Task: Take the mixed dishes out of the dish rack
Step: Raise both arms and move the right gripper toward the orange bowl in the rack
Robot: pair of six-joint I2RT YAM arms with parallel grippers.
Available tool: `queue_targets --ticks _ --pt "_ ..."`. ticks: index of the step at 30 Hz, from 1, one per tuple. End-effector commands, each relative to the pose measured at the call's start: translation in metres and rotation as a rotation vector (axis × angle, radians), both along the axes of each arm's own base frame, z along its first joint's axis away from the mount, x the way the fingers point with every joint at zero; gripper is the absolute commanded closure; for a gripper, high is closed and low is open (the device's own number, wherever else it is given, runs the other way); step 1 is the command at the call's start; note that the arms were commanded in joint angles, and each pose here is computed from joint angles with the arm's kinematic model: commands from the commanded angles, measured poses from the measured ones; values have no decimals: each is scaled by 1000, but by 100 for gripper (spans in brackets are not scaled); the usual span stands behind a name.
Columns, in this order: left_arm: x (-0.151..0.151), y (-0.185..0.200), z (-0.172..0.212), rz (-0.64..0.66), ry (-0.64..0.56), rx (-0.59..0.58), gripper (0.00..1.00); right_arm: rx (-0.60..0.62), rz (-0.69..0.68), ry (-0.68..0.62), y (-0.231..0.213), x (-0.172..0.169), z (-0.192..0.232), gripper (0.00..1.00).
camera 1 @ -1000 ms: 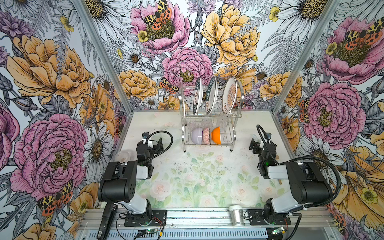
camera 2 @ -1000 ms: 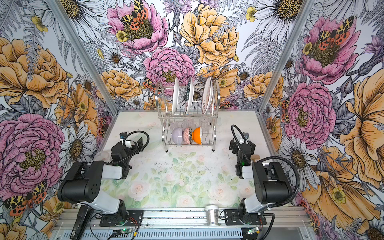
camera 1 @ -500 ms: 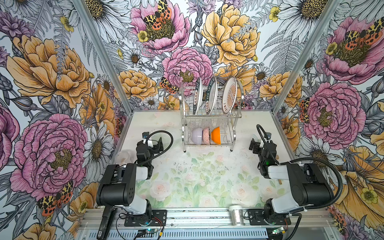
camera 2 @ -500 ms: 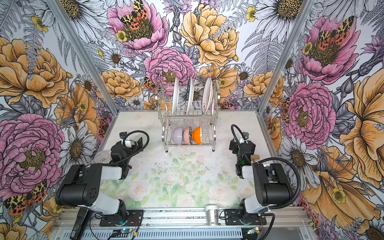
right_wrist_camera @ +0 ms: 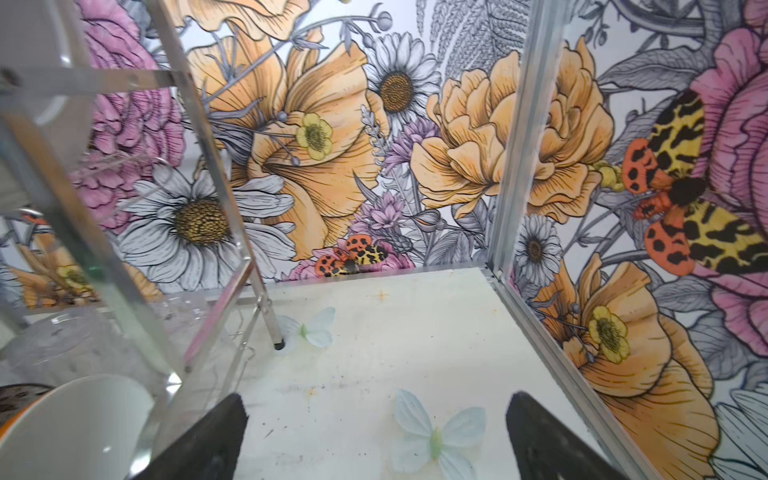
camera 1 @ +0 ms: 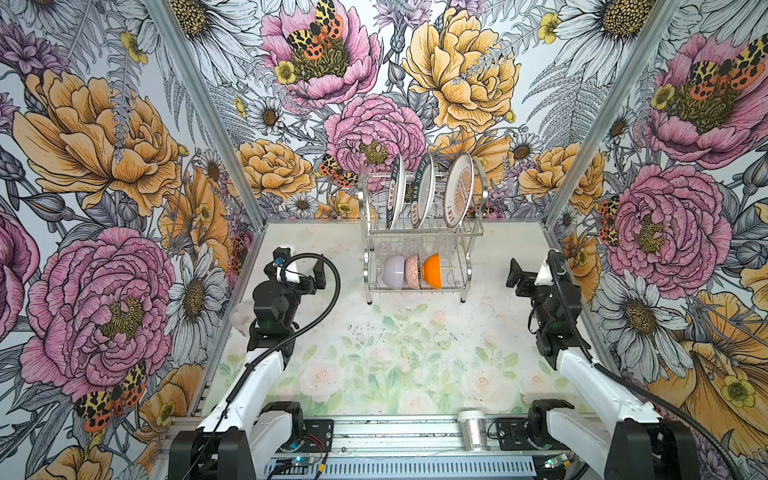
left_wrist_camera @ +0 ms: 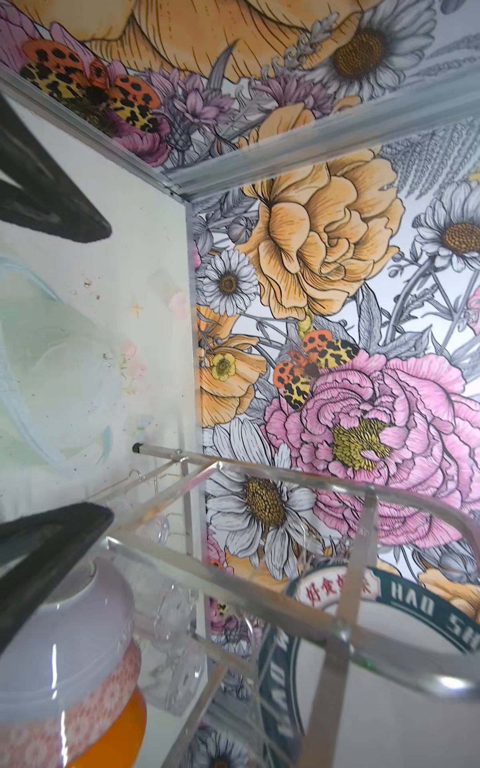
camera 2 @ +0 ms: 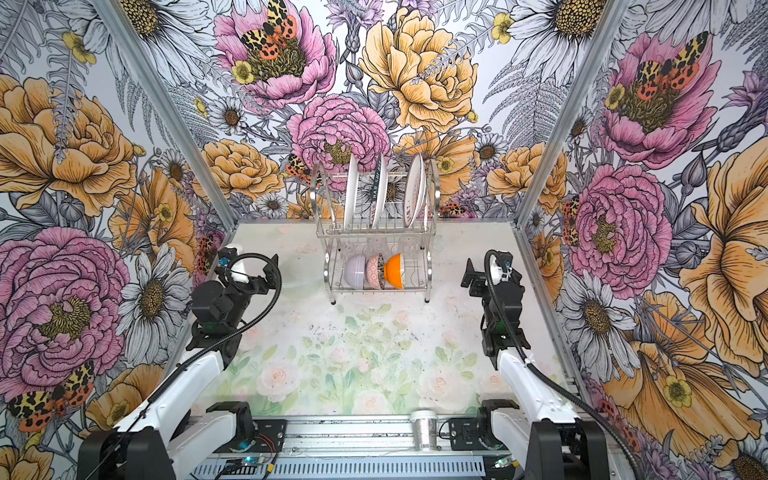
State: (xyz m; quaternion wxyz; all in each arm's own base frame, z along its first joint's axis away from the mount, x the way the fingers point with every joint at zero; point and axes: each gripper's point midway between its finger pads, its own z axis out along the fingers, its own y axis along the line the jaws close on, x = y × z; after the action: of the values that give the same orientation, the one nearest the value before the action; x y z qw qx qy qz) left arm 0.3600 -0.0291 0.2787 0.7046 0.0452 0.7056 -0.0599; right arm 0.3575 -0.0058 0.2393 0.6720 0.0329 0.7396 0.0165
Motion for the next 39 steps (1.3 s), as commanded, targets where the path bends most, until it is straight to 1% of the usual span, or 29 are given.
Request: queue_targets --ticks 1,3,8,12,14,17,21,23,28,31,33,36,39 --pt "-17 -31 -11 -159 133 62 1 41 192 78 34 -13 3 0" --pt "-28 -45 -9 -223 157 87 1 49 258 120 45 -22 5 0" --pt "-51 -69 -11 -315 208 139 1 83 392 194 68 -44 5 2" --pt "-66 -87 -16 -393 241 145 1 180 458 211 81 -54 4 4" --pt "-73 -95 -18 -423 249 136 1 211 507 227 91 -58 2 7" --pt "-81 -103 -22 -454 259 112 1 238 543 258 99 -59 -4 11" --pt "-87 -109 -34 -461 272 95 1 231 593 272 115 -55 -7 17" --pt "-88 -111 -40 -462 278 84 1 227 652 255 130 -55 -5 24" --pt "-88 -117 -47 -463 275 61 1 229 736 246 156 -53 -10 31" --pt "-87 -119 -51 -458 275 60 1 234 751 256 164 -48 -17 32" --pt "-86 -120 -54 -457 278 60 1 239 756 251 170 -43 -20 35" --pt "-82 -118 -59 -441 276 61 1 256 750 248 176 -31 -26 37" --pt "-79 -116 -63 -427 292 71 1 275 758 242 183 -19 -28 42"
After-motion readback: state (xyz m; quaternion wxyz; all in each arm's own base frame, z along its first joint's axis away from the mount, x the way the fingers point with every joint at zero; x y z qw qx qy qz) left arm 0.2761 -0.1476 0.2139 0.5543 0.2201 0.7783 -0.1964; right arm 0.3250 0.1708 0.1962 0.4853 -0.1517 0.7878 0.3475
